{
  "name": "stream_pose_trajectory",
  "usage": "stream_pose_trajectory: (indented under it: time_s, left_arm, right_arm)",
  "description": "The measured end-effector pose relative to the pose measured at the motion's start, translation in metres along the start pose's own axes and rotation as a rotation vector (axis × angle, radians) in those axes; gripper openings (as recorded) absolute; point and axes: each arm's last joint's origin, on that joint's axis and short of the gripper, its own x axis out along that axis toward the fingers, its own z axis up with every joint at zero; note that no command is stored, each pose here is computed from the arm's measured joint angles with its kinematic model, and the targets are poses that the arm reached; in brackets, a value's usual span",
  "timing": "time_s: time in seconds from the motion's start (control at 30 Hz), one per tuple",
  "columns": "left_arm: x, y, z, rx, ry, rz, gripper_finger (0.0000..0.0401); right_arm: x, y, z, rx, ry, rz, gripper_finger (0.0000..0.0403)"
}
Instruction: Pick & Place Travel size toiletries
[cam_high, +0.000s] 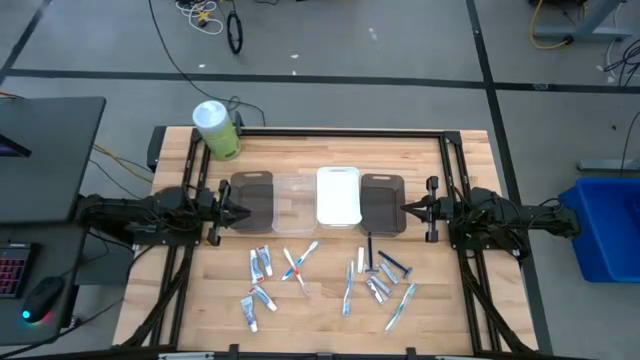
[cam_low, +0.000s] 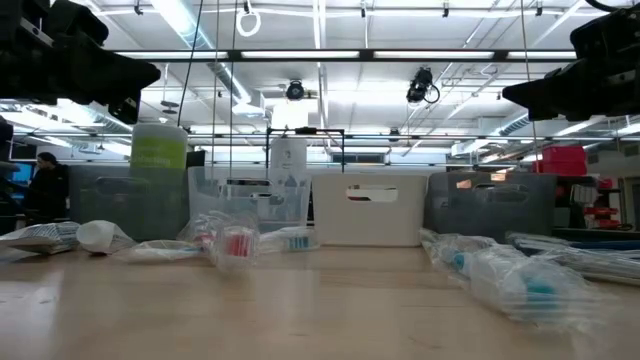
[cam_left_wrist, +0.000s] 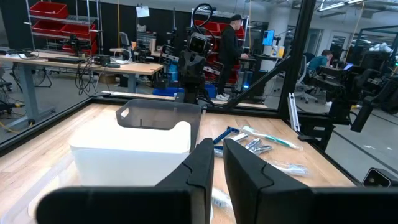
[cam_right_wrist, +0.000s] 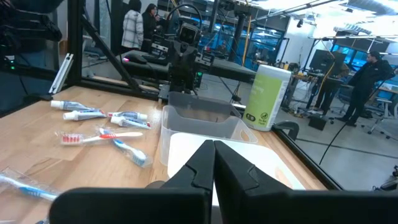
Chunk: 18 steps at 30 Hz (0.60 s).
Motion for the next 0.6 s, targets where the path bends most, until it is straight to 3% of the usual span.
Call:
stream_pose_trajectory:
  time_s: [0.6]
  left_arm:
    - [0.0,0.0,0.0006,0.0,-0.006,0.0,0.0046]
  right_arm:
    - [0.0,0.0,-0.0001,0.0,0.0,0.0,0.0013]
